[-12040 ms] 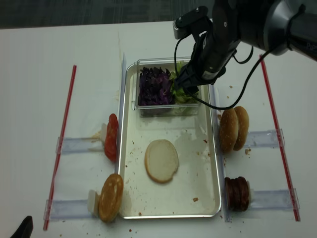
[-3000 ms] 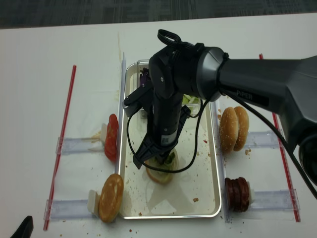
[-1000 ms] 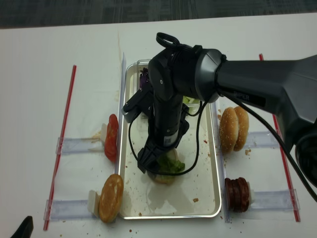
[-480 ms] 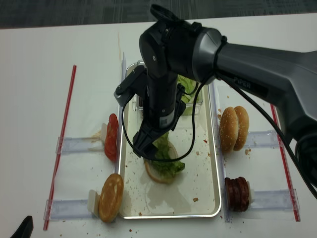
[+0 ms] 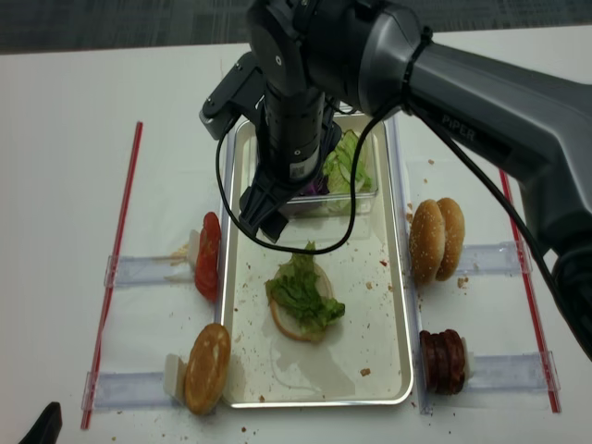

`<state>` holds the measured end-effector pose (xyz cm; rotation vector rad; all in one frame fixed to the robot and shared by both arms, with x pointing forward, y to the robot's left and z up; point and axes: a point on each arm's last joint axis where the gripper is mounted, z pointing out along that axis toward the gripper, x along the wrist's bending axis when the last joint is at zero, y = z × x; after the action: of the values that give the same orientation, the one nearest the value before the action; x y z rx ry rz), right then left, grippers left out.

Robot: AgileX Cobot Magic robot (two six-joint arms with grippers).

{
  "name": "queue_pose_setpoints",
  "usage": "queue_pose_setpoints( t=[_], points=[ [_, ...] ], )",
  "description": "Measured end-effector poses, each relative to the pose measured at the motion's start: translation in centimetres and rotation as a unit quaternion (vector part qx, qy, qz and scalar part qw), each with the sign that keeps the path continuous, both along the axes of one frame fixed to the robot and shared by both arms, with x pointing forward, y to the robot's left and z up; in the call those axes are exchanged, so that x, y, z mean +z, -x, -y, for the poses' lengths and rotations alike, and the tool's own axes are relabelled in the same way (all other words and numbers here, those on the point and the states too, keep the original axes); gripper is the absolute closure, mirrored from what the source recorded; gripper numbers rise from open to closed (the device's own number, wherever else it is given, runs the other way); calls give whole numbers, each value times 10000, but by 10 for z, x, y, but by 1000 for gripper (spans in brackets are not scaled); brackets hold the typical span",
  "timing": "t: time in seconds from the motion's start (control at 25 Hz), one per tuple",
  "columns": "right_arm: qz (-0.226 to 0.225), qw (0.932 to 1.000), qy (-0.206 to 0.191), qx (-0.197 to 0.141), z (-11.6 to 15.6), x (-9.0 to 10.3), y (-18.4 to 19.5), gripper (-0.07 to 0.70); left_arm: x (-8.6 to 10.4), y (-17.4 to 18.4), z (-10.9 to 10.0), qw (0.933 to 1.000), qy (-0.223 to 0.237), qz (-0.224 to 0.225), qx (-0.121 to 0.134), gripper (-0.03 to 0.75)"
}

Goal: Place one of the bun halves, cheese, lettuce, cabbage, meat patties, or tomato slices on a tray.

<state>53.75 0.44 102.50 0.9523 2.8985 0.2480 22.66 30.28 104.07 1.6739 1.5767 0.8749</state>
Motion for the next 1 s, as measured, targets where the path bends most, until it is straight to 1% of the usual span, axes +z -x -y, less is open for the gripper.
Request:
queue_pose_setpoints(
  t=[0.4,0.52,0.6,0.8,1.0],
  points=[
    [34,10000,61,11,1,0,-1,-50,0,0,0,10000,0,0,0,64],
    [54,9999,80,-60,6,0,-5,-50,0,0,0,10000,0,0,0,64],
    [52,9997,81,-213,15,0,-14,-50,0,0,0,10000,0,0,0,64],
    [55,9972,91,-738,49,0,-43,-50,0,0,0,10000,0,0,0,64],
    [49,9912,106,-1318,91,0,-70,-50,0,0,0,10000,0,0,0,64]
  ],
)
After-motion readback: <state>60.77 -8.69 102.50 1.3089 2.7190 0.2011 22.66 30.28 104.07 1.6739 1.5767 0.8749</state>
